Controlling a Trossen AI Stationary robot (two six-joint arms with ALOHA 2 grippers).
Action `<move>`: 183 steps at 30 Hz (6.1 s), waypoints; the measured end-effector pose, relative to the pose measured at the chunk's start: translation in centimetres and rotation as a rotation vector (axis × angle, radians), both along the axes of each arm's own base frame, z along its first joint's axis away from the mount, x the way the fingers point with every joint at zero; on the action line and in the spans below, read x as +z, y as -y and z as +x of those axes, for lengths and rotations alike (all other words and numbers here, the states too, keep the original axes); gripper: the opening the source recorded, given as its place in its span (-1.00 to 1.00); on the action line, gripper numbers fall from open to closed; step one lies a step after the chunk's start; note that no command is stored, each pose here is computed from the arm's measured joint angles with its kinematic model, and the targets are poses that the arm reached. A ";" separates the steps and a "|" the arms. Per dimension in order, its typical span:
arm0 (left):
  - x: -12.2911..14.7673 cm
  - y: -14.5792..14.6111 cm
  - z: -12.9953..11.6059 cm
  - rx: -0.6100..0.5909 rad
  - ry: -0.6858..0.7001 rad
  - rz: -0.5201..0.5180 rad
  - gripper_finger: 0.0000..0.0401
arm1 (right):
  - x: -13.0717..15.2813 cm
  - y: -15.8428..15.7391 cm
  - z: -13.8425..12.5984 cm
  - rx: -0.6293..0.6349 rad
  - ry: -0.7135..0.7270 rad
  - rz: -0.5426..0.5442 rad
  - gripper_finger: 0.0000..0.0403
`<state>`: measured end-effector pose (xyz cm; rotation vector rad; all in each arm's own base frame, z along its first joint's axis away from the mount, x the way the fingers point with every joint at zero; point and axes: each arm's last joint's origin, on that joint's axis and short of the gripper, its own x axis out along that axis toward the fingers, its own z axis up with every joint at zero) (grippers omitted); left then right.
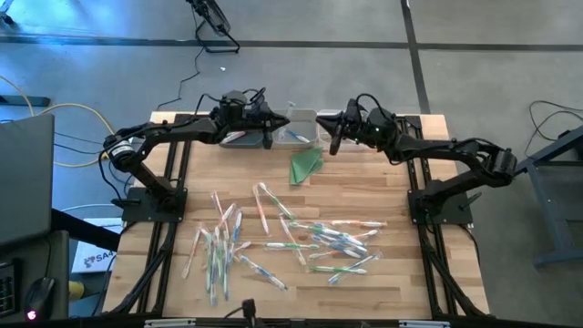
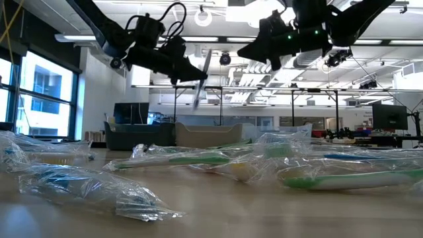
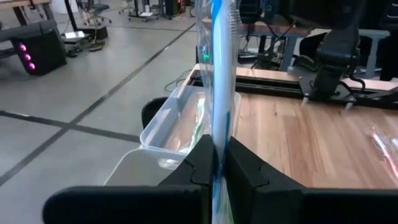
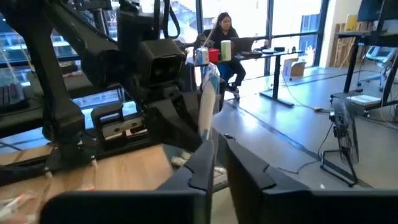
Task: Pick & Place Toothbrushes
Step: Put the blue toothbrush into the gray bin
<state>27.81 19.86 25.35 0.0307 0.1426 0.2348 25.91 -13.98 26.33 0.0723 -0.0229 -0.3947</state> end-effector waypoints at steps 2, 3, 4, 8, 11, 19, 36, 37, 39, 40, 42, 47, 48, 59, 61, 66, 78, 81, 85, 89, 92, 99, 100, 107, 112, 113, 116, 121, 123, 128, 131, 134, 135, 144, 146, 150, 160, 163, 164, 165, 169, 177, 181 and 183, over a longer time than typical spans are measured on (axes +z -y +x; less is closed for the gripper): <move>0.1 0.2 0.1 -0.010 0.006 0.012 -0.94 | 0.0 0.0 0.0 -0.005 0.003 -0.003 -0.68; 0.1 0.3 0.2 -0.019 0.004 0.020 -0.94 | 0.0 0.0 0.0 -0.006 0.004 -0.003 -0.61; 0.1 0.4 0.3 -0.024 0.002 0.029 -0.94 | 0.1 0.0 0.0 -0.006 0.007 -0.005 -0.53; 0.2 1.1 0.8 -0.047 0.012 0.057 -0.94 | 0.2 0.0 0.0 -0.004 0.007 -0.029 -0.29; 0.6 1.9 1.4 -0.072 0.045 0.081 -0.94 | -0.3 0.0 0.3 0.048 -0.012 -0.043 -0.21; 1.1 3.4 2.3 -0.121 0.084 0.115 -0.94 | -2.0 0.3 1.9 0.135 0.025 -0.066 -0.19; 0.9 3.4 2.2 -0.117 0.072 0.099 -0.94 | -2.7 0.8 4.2 0.209 0.131 -0.085 -0.19; 0.9 3.4 2.2 -0.117 0.072 0.099 -0.94 | -2.5 0.8 4.3 0.209 0.134 -0.087 -0.19; 0.9 3.4 2.2 -0.117 0.072 0.099 -0.94 | -2.2 1.0 4.5 0.209 0.124 -0.084 -0.19; 0.9 3.4 2.2 -0.117 0.072 0.099 -0.94 | -2.2 1.0 4.6 0.208 0.118 -0.083 -0.19; 0.9 3.4 2.2 -0.117 0.072 0.099 -0.94 | -2.3 1.0 4.6 0.208 0.107 -0.083 -0.19; 1.0 3.4 2.2 -0.117 0.078 0.102 -0.94 | -2.2 0.6 4.8 0.237 0.105 -0.095 -0.19; 1.0 3.3 2.2 -0.117 0.084 0.106 -0.94 | -2.2 0.4 4.9 0.244 0.104 -0.096 -0.19; 1.3 4.0 2.6 -0.133 0.110 0.128 -0.94 | -2.2 -0.1 5.1 0.257 0.095 -0.138 -0.23; 1.3 4.0 2.6 -0.133 0.108 0.131 -0.94 | -2.2 -0.1 5.1 0.256 0.093 -0.144 -0.27; 1.3 4.0 2.6 -0.133 0.103 0.127 -0.94 | -2.2 0.0 5.1 0.234 0.091 -0.150 -0.41; 1.2 4.0 2.6 -0.131 0.097 0.122 -0.94 | -2.2 0.0 5.1 0.207 0.091 -0.150 -0.83; 1.1 4.0 2.6 -0.137 0.093 0.117 -0.95 | -2.2 0.0 5.1 0.207 0.089 -0.153 -0.92; 1.0 4.0 2.6 -0.136 0.084 0.111 -0.95 | -2.2 0.0 5.1 0.208 0.088 -0.150 -0.90; 1.0 4.0 2.6 -0.134 0.083 0.110 -0.89 | -2.2 0.0 5.1 0.208 0.087 -0.149 -0.93; 1.0 4.0 2.6 -0.128 0.081 0.103 -0.78 | -2.2 0.0 5.1 0.206 0.089 -0.147 -0.93; 0.9 4.0 2.6 -0.124 0.075 0.072 -0.44 | -2.2 0.0 5.1 0.207 0.094 -0.142 -0.93; 0.9 3.9 2.6 -0.120 0.075 0.072 -0.39 | -2.2 0.0 5.1 0.206 0.095 -0.142 -0.93; 0.9 3.8 2.5 -0.091 0.075 0.076 -0.10 | -2.2 0.1 5.1 0.204 0.093 -0.141 -0.93; 0.9 3.9 2.6 -0.093 0.076 0.075 -0.05 | -2.3 0.2 5.1 0.176 0.079 -0.136 -0.93; 0.9 3.9 2.6 -0.093 0.076 0.075 -0.05 | -2.4 0.2 5.1 0.161 0.078 -0.135 -0.93; 0.9 3.8 2.5 -0.093 0.075 0.075 -0.05 | -2.4 0.6 4.9 0.143 0.070 -0.131 -0.93; 0.9 3.8 2.5 -0.092 0.075 0.075 -0.05 | -2.6 0.8 4.8 0.133 0.058 -0.123 -0.94; 0.9 3.8 2.5 -0.092 0.075 0.074 -0.05 | -2.6 0.8 4.8 0.139 0.060 -0.118 -0.94; 0.4 3.1 2.1 -0.065 0.030 0.051 -0.05 | -2.6 0.8 4.8 0.134 0.060 -0.116 -0.94; 0.1 1.7 0.3 0.007 0.016 0.012 -0.05 | -2.6 0.8 4.8 0.133 0.060 -0.115 -0.94; -1.1 1.0 -2.2 0.030 0.057 -0.010 -0.05 | -2.6 0.8 4.8 0.132 0.059 -0.114 -0.94; -1.4 1.1 -3.0 0.028 0.088 -0.006 -0.05 | -2.6 0.9 4.8 0.130 0.058 -0.114 -0.94; -3.2 3.8 -8.4 0.065 0.280 0.064 -0.05 | -0.1 2.5 6.8 0.024 -0.177 -0.051 -0.94; -3.4 4.1 -8.8 0.064 0.264 0.050 -0.05 | 1.0 2.9 7.3 -0.015 -0.233 -0.074 -0.94; -3.6 4.2 -8.9 0.067 0.230 0.022 -0.05 | 3.1 4.2 7.7 -0.001 -0.252 -0.096 -0.94; -4.2 4.4 -8.8 0.009 0.181 -0.031 -0.05 | 1.0 8.1 11.3 0.000 -0.423 -0.018 -0.94; -4.3 4.4 -8.8 0.009 0.172 -0.038 -0.05 | 0.6 9.3 12.3 -0.005 -0.481 0.017 -0.94; -4.4 4.4 -8.8 0.009 0.165 -0.040 -0.05 | 0.5 9.8 12.5 -0.009 -0.502 0.031 -0.94; -4.5 4.4 -8.8 0.010 0.158 -0.045 -0.05 | 0.3 10.2 12.7 -0.010 -0.527 0.048 -0.94; -4.6 4.4 -8.8 0.010 0.150 -0.050 -0.05 | -0.8 11.7 13.1 -0.018 -0.608 0.107 -0.94; -4.6 4.4 -8.8 0.014 0.150 -0.047 -0.05 | -2.7 12.6 12.9 0.025 -0.641 0.228 -0.94; -4.5 4.3 -8.8 0.017 0.152 -0.044 -0.05 | -3.0 12.5 12.7 0.025 -0.672 0.250 -0.94; -4.4 4.3 -8.8 0.018 0.155 -0.041 -0.05 | -3.1 12.4 12.6 0.032 -0.691 0.266 -0.94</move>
